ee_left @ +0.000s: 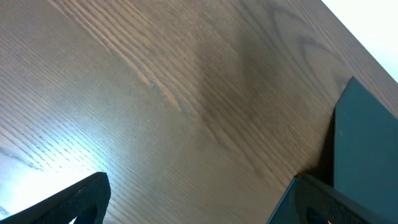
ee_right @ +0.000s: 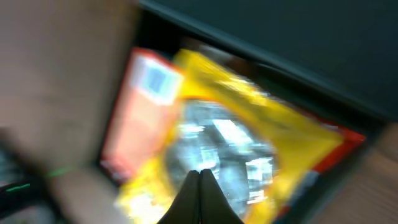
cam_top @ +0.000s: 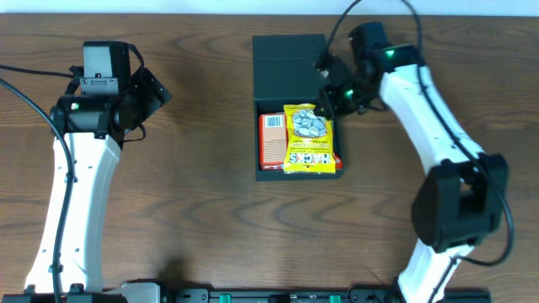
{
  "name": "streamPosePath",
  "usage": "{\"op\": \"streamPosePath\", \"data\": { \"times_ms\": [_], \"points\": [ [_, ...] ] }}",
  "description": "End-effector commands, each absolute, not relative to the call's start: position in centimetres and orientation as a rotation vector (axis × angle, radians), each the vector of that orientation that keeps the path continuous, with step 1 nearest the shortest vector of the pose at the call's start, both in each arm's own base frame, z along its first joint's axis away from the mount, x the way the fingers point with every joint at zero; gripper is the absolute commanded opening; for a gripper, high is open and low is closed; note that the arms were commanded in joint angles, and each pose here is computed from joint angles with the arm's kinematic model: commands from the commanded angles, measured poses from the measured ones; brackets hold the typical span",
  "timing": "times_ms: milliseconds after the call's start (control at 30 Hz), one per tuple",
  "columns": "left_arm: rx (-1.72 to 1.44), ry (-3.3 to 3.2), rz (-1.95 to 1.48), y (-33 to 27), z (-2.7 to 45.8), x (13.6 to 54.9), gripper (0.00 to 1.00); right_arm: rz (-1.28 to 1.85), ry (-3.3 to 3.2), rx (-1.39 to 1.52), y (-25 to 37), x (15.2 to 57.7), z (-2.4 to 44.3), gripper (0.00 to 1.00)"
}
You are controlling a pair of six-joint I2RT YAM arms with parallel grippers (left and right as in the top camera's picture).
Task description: Pack container
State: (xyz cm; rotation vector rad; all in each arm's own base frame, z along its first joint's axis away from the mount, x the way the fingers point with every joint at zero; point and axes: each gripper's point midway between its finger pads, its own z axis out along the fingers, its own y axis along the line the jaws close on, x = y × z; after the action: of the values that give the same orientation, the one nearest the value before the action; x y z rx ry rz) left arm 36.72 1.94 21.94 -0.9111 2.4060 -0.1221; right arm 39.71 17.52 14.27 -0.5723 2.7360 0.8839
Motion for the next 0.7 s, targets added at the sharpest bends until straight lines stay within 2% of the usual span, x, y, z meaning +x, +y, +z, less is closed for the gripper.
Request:
{"op": "streamPosePath", "data": {
  "times_ms": [0,133,367,667],
  "points": [
    [-0.894,2.406,-0.111,2.2,22.2,36.9,0.95,1.42,2.419,-0.585,19.0,38.8,20.6,0.01],
    [-0.894,2.398,-0.105,2.3,22.3,37.0,0.95,1.712,2.294,-0.477,18.5,37.6,21.7,0.01],
    [-0.888,2.38,-0.113,2.3,22.5,37.4,0.95,1.826,2.365,-0.409,20.7,35.5,17.2,0.01],
    [-0.88,2.384,-0.111,2.3,22.5,37.4,0.95,1.568,2.656,-0.287,20.7,34.6,10.7,0.02]
  ]
}}
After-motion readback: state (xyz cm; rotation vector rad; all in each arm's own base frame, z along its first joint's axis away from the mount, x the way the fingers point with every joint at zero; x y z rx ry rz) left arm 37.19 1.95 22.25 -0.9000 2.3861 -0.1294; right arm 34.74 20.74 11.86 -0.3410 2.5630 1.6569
